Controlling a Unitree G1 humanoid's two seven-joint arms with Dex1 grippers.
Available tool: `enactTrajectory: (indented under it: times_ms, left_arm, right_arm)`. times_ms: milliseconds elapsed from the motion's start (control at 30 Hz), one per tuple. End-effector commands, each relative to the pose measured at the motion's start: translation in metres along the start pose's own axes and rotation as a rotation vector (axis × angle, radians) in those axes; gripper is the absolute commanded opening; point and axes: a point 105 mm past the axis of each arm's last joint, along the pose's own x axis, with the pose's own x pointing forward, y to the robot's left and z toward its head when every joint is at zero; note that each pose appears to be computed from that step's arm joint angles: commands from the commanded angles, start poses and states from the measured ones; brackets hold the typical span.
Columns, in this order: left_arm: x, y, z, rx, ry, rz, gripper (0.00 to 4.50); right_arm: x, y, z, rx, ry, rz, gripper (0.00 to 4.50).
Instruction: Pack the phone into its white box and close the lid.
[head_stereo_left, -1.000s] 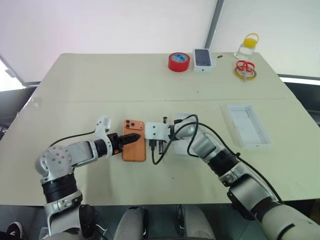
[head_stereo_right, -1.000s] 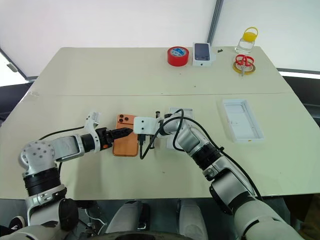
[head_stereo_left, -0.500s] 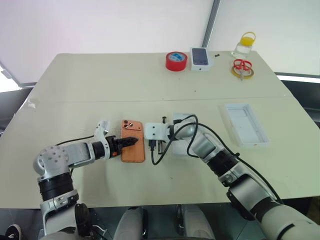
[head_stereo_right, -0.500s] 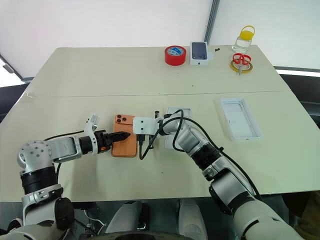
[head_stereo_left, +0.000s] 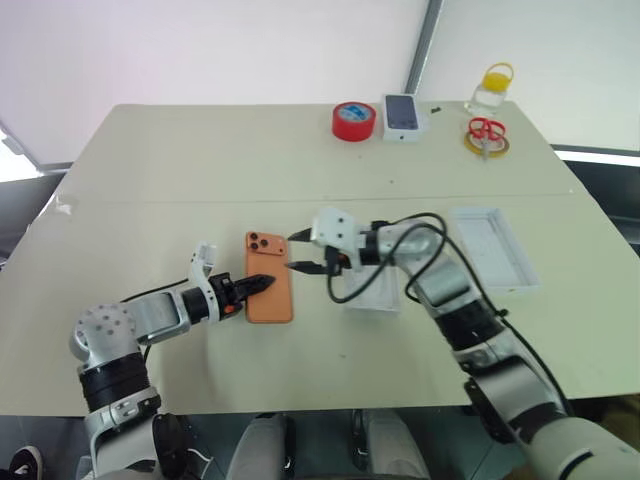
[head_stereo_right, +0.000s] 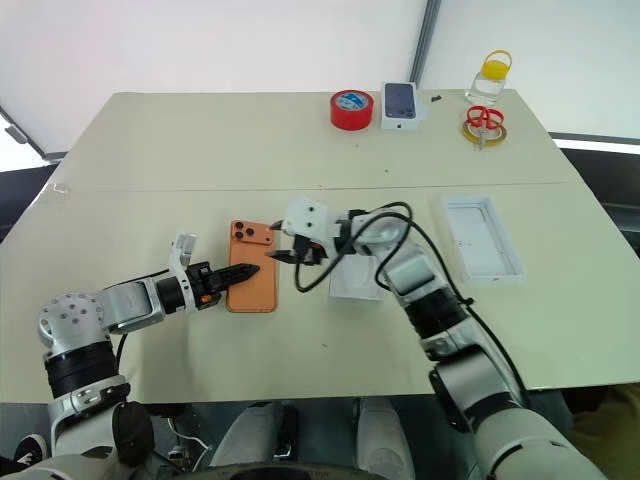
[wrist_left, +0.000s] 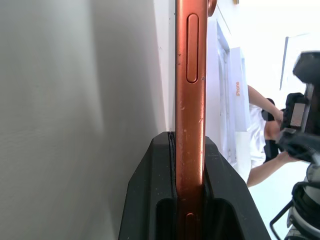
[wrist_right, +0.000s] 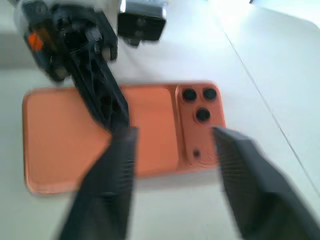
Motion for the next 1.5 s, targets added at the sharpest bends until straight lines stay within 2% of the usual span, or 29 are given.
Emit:
enactTrajectory:
  times_ms: [33, 200, 333, 467, 533, 800, 900, 1000, 1033, 1233, 1500]
  left_arm:
    - [-0.004, -0.019, 0.023, 0.195, -0.085, -0.009, 0.0]
    - [-0.001, -0.023, 0.035, 0.231, -0.123, -0.043, 0.0]
    - [0.003, -0.017, 0.039, 0.24, -0.12, -0.019, 0.0]
    - [0.006, -0.018, 0.043, 0.249, -0.114, -0.032, 0.0]
    - [0.008, -0.02, 0.044, 0.249, -0.113, -0.044, 0.0]
    - [0.005, -0.022, 0.048, 0.245, -0.12, -0.052, 0.0]
    - [0.007, -0.022, 0.047, 0.241, -0.119, -0.058, 0.0]
    - [0.008, -0.022, 0.046, 0.254, -0.117, -0.046, 0.0]
    - [0.009, -0.022, 0.045, 0.249, -0.116, -0.049, 0.0]
    - [0.008, -0.029, 0.049, 0.233, -0.128, -0.075, 0.0]
    - [0.022, -0.075, 0.069, 0.153, -0.212, -0.219, 0.0]
  right_arm:
    - [-0.03, 0.011, 0.008, -0.066, -0.039, 0.012, 3.35]
    - [-0.064, 0.041, -0.006, -0.028, 0.0, 0.053, 3.35]
    - [-0.082, 0.054, -0.027, -0.066, 0.102, 0.044, 3.35]
    - [-0.083, 0.058, -0.036, -0.061, 0.134, 0.043, 3.35]
    - [-0.081, 0.055, -0.038, -0.067, 0.14, 0.021, 2.83]
    - [-0.083, 0.057, -0.046, -0.05, 0.17, 0.004, 2.83]
    - [-0.083, 0.057, -0.05, -0.036, 0.183, 0.001, 1.96]
    - [-0.082, 0.058, -0.056, -0.044, 0.208, 0.007, 0.4]
    - [-0.082, 0.06, -0.057, -0.035, 0.209, 0.022, 0.04]
    - [-0.079, 0.062, -0.048, -0.021, 0.174, 0.04, 0.04]
    - [-0.06, 0.052, -0.026, -0.065, 0.116, 0.029, 0.04]
